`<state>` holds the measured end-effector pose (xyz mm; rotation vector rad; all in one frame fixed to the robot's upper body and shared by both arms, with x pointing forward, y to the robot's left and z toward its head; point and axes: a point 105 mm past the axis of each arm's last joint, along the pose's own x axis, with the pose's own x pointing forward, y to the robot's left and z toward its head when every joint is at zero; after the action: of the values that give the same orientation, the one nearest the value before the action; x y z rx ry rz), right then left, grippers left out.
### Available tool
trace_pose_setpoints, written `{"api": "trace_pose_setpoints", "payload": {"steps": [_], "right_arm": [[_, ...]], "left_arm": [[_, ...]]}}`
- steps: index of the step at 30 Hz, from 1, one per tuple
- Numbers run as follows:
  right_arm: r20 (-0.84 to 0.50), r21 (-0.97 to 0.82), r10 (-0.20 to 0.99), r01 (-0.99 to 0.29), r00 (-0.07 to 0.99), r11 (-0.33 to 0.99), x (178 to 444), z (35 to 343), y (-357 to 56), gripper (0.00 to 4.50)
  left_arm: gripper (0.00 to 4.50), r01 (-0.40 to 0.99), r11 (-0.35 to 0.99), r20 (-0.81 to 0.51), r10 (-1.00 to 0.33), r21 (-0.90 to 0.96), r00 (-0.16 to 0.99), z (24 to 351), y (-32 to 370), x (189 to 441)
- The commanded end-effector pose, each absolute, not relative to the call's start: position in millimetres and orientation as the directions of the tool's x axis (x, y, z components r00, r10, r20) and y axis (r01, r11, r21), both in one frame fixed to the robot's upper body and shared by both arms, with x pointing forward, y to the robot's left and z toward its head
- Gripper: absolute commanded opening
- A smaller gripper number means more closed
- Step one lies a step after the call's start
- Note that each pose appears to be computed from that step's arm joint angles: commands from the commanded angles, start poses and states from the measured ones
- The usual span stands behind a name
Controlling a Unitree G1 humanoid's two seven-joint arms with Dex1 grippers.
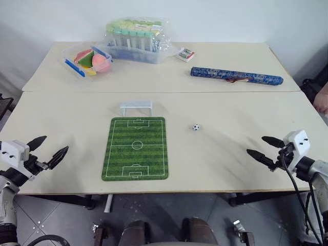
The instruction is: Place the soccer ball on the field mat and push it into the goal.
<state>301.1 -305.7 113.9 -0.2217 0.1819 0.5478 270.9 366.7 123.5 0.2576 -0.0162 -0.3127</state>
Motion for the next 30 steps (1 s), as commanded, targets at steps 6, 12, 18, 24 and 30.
{"api": "trace_pose_setpoints", "payload": {"steps": [6,12,18,24,30], "right_arm": [[-0.2,-0.244,0.442,-0.481,0.875,0.842,311,150,-314,4.46],[-0.215,-0.278,0.561,-0.601,0.799,0.75,330,180,-278,4.46],[-0.25,-0.295,0.737,-0.774,0.628,0.56,355,193,-207,4.46],[-0.314,-0.294,0.797,-0.851,0.516,0.435,377,182,-171,4.46],[-0.405,-0.264,0.802,-0.896,0.439,0.357,402,151,-134,4.46]], "left_arm": [[4.5,0.234,0.951,0.034,-0.246,0.201,0.969,145,372,275],[4.5,0.338,0.919,0.044,-0.353,0.201,0.934,153,356,280],[4.5,0.511,0.832,0.083,-0.537,0.217,0.839,156,328,281],[4.5,0.689,0.698,0.115,-0.714,0.193,0.691,153,308,267],[4.5,0.841,0.513,0.024,-0.856,0.174,0.517,128,301,234]]}}
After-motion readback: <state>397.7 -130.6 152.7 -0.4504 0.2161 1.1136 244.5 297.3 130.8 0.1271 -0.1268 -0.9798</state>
